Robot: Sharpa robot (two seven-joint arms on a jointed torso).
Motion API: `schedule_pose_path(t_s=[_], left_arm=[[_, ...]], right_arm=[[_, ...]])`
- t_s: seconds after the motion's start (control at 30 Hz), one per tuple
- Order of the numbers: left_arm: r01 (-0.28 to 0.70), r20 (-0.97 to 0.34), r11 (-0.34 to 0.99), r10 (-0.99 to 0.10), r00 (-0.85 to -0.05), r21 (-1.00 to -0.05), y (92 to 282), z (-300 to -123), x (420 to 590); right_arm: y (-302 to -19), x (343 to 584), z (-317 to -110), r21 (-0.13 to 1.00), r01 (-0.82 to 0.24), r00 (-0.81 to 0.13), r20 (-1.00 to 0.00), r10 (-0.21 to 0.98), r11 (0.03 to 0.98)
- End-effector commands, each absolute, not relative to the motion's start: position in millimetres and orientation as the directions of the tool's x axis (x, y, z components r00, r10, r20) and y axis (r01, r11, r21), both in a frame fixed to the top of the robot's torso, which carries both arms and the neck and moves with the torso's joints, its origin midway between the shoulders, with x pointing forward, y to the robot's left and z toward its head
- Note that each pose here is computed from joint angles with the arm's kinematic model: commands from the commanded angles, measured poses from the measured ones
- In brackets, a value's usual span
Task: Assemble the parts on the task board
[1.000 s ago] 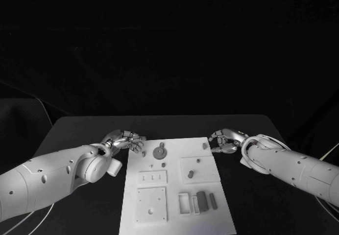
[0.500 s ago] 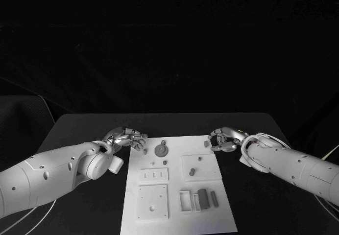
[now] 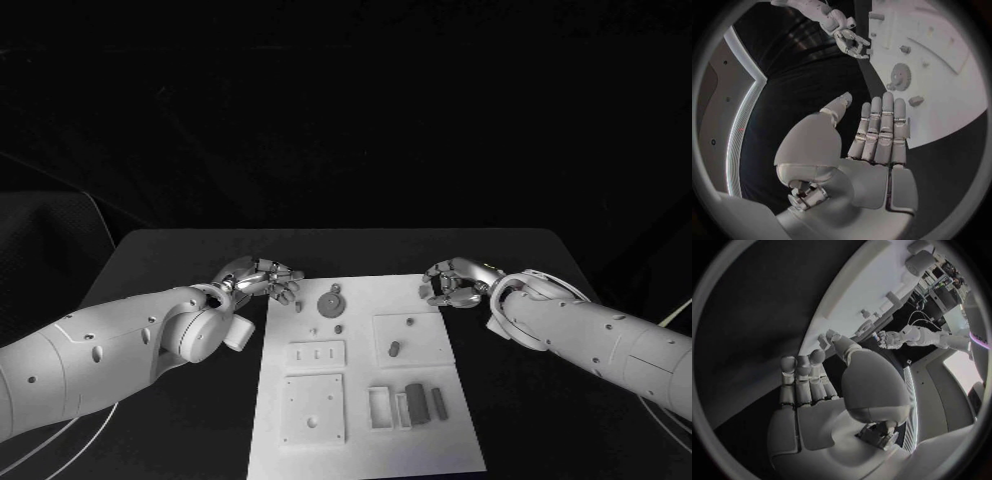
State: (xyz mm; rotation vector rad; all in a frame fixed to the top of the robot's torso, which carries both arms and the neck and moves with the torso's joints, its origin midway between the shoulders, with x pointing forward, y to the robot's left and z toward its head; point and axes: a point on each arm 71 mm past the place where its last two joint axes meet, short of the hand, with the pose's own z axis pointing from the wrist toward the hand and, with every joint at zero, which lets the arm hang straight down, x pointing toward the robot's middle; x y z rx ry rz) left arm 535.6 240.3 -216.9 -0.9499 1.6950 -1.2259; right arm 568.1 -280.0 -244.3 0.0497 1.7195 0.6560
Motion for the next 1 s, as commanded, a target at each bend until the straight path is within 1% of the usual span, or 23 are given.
schedule_pose_path(t_s=[0.03,0.47,1.0], left_arm=[[-0.095,-0.181,0.237,-0.9,-0.397,-0.967,236.5,-215.3,534.8],[-0.095,-0.181,0.237,-0.899,-0.398,-0.967,236.1,-215.2,535.0],[-0.093,-0.183,0.237,-0.9,-0.396,-0.967,236.2,-214.3,535.0]], right_arm=[[-278.1,567.9,-245.5,0.456,-0.32,-0.286,-0.882,0.374,0.83],[-271.6,569.1,-246.6,0.46,-0.328,-0.295,-0.879,0.373,0.825],[-270.0,569.8,-247.4,0.455,-0.329,-0.296,-0.882,0.367,0.828]])
